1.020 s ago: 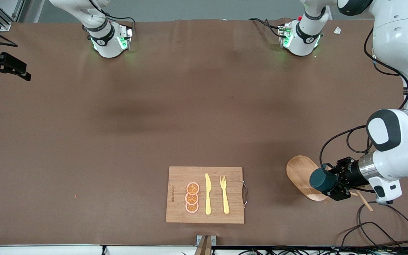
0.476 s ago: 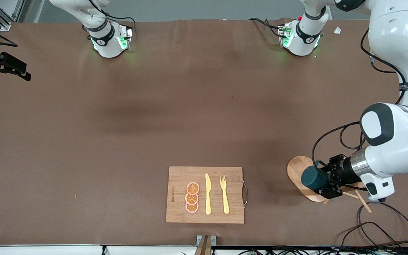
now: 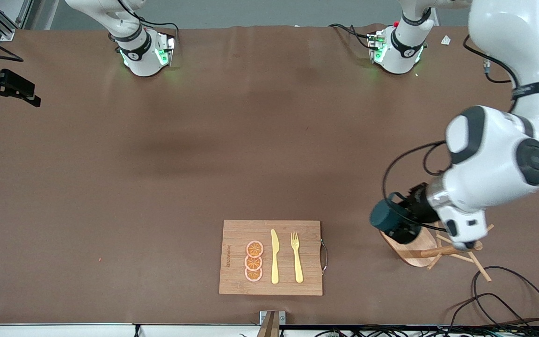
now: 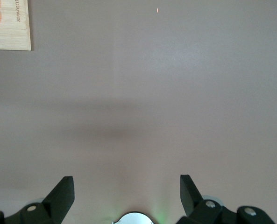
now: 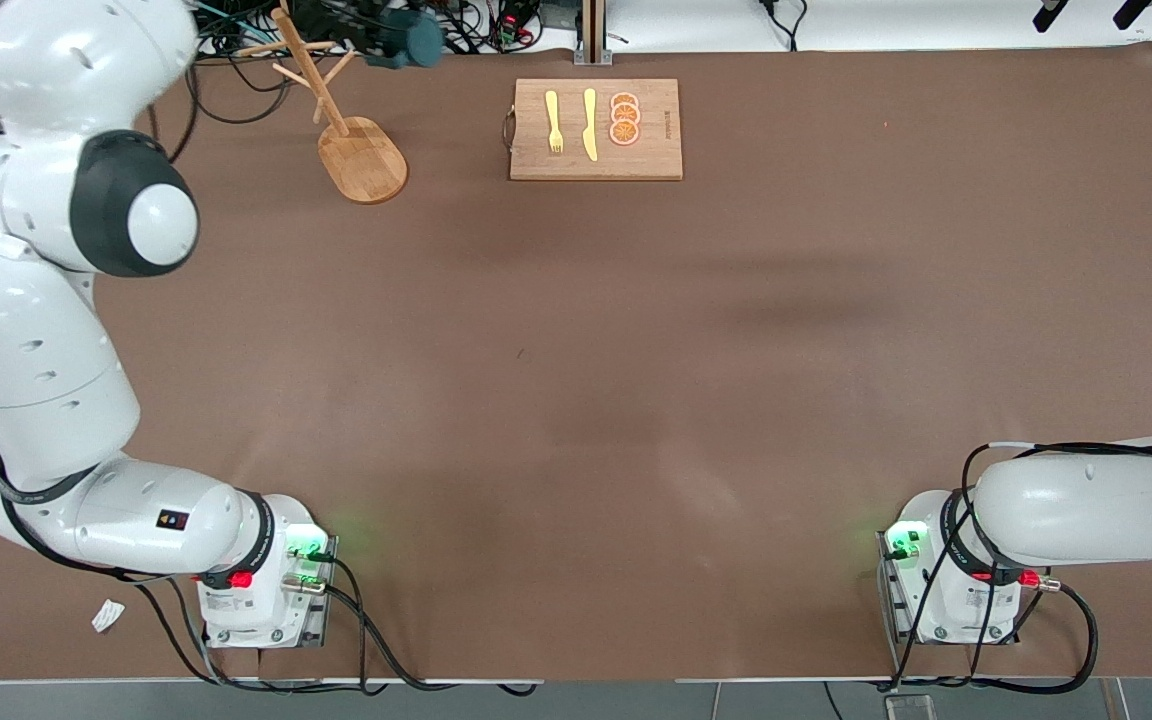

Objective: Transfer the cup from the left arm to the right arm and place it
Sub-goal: 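Lift the teal mug off the stand with the left gripper, then lower the mug onto the table and open the left gripper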

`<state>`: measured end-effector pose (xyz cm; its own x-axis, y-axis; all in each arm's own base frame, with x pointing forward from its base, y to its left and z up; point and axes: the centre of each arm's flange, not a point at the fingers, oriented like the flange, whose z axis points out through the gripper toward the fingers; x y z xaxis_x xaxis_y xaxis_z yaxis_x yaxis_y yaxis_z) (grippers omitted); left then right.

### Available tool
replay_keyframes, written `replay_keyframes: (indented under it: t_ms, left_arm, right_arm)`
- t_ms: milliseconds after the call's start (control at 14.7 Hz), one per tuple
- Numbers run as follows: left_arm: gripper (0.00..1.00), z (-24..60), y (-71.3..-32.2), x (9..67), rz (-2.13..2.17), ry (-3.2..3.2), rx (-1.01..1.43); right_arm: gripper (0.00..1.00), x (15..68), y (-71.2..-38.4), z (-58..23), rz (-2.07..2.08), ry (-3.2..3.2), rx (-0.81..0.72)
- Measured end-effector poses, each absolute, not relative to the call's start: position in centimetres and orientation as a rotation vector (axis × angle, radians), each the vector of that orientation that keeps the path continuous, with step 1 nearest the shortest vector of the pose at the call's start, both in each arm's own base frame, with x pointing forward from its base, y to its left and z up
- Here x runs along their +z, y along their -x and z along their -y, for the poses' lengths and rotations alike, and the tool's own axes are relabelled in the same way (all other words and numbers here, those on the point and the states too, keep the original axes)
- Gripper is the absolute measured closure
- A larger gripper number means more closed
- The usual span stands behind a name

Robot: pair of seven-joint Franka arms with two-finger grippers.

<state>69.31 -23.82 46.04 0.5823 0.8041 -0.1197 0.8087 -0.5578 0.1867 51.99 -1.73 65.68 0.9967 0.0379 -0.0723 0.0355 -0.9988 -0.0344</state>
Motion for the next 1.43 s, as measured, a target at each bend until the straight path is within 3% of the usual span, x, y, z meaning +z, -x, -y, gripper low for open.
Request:
replay_keyframes:
  t_ms: [204,680,1428]
  left_arm:
    - [0.11,32.7,-65.5,45.7,-1.254,-2.698,0.023]
    - [0.11,48.8,-56.8,42.6,-0.989,-2.860,0.401]
    - [0.11,65.6,-39.0,24.4,-0.416,-2.847,1.310]
  right_arm:
    - [0.00,65.7,-52.0,1.7,0.057,3.106,0.113]
    - [0.00,65.7,-52.0,1.7,0.057,3.106,0.113]
    - [0.00,65.7,-52.0,1.8,0.056,3.106,0.112]
